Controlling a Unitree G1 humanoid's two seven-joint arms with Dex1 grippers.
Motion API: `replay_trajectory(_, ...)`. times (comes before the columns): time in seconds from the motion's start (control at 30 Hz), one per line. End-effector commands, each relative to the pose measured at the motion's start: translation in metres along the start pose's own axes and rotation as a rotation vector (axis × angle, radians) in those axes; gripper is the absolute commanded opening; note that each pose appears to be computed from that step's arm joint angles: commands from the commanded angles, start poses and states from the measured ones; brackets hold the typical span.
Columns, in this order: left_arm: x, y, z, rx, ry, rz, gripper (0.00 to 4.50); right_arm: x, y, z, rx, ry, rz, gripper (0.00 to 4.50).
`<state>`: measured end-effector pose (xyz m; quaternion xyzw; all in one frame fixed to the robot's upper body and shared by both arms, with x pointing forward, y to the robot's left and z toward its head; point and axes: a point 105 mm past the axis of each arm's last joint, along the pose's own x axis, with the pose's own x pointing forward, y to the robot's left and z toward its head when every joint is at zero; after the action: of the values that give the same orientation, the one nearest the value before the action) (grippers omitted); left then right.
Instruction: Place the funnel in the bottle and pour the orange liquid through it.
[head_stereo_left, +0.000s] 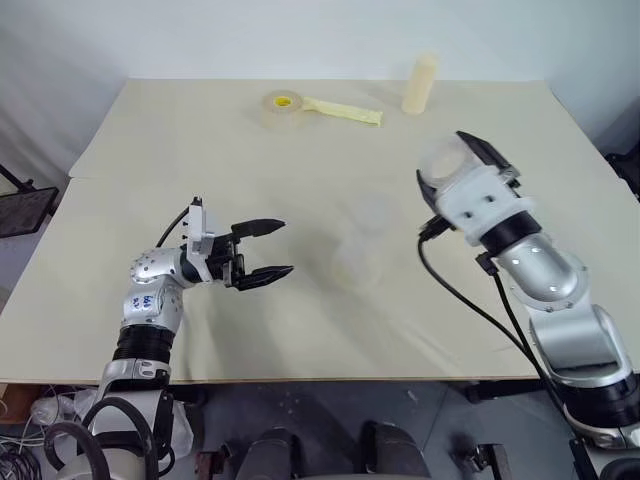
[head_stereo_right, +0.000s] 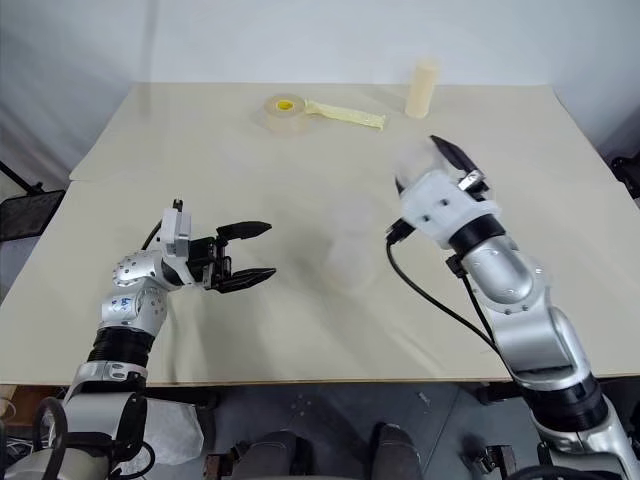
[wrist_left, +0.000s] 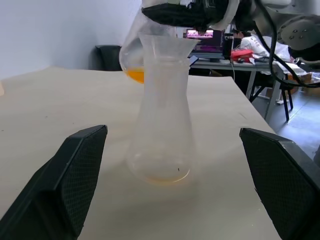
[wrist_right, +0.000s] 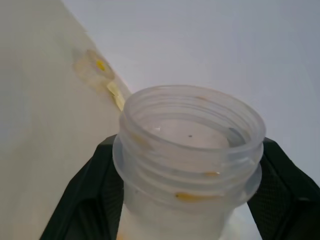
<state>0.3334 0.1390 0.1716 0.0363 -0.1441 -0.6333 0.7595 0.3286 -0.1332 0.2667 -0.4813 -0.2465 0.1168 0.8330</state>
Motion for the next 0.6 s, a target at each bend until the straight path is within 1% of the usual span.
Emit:
replay_trajectory(0.03, -0.001, 0.006, 0.010, 0.041, -0.044, 0.017, 4.50, 0.006, -0.011, 0.014, -0.156, -0.072, -0.061, 2.80)
replay_trajectory(0.13, -0.002, 0.007, 0.009, 0.043, -0.066, 0.029, 4.50, 0.010, -0.006, 0.016, -0.281, -0.099, -0.036, 2.80)
replay_trajectory(0.23, -0.003, 0.005, 0.007, 0.039, -0.075, 0.025, 4.50, 0.014, -0.005, 0.017, -0.346, -0.116, -0.038, 2.80)
replay_trajectory(0.43, -0.001, -0.001, 0.003, 0.027, -0.067, -0.009, 4.50, 0.019, -0.002, 0.021, -0.456, -0.161, -0.026, 2.80)
replay_trajectory(0.6, 0.000, 0.002, 0.007, 0.033, -0.096, -0.005, 4.50, 0.022, -0.004, 0.019, -0.515, -0.171, -0.030, 2.80)
